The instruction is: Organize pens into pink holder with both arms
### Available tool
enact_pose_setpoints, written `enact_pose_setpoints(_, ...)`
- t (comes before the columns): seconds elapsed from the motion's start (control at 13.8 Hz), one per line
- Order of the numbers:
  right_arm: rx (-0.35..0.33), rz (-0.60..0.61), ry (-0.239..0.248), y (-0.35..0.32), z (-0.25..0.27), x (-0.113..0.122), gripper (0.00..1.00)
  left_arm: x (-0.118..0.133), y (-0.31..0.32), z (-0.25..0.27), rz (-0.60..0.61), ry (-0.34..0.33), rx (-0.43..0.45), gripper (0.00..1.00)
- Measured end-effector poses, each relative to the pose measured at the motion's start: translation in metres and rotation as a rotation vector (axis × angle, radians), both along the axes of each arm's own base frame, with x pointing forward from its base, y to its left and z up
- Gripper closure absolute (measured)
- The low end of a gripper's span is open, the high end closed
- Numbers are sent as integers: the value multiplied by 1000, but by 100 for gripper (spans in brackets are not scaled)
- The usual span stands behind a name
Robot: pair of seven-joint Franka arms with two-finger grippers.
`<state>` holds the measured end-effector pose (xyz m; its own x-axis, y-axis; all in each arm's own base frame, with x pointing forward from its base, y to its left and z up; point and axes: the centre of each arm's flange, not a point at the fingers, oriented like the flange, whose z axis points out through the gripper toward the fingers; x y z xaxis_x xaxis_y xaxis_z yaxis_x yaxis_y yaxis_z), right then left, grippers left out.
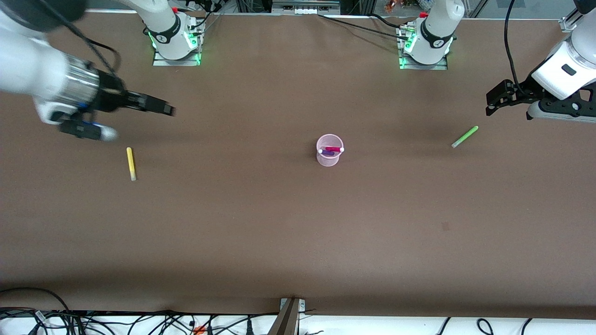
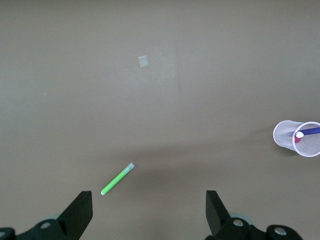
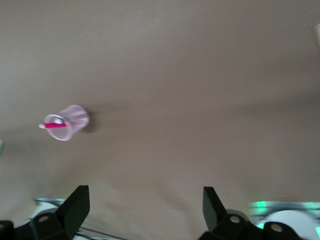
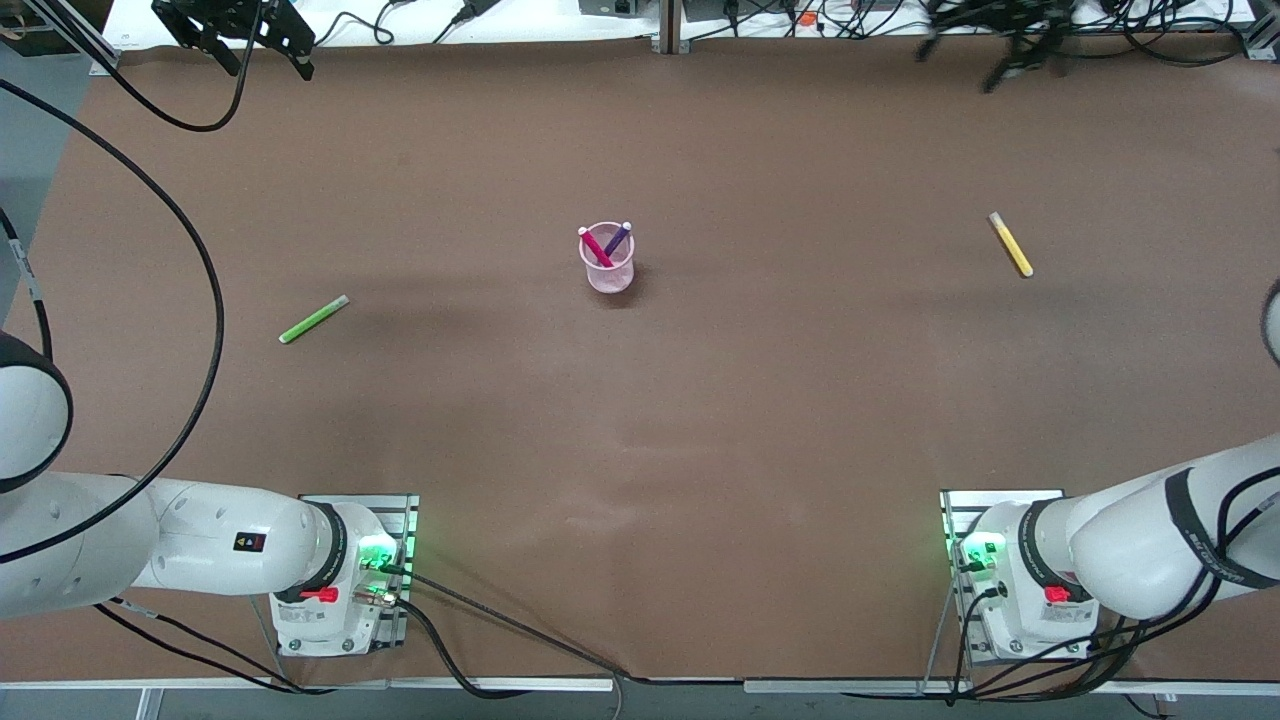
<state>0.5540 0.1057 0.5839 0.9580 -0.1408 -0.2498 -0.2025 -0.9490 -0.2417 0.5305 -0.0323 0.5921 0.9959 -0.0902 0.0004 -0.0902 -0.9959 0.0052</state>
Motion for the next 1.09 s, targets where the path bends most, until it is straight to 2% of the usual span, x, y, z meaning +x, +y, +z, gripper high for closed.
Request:
enact_pose_setpoints(0.22, -137, 129, -83, -36, 28, -18, 0, -1, 0, -1, -1, 13, 1, 0)
enact_pose_setpoints(0.44, -260, 204, -120, -33, 34, -21, 0, -2, 0, -2, -1, 20, 1, 0)
enact_pose_setpoints(0.8, -280, 236, -150, -33, 42, -13, 0, -6, -24, -11, -45, 42, 8, 0)
enact_pose_setpoints(1.09, -278, 243, -160, -32, 45, -12, 0, -5, -8, -9, -21, 34, 35, 0)
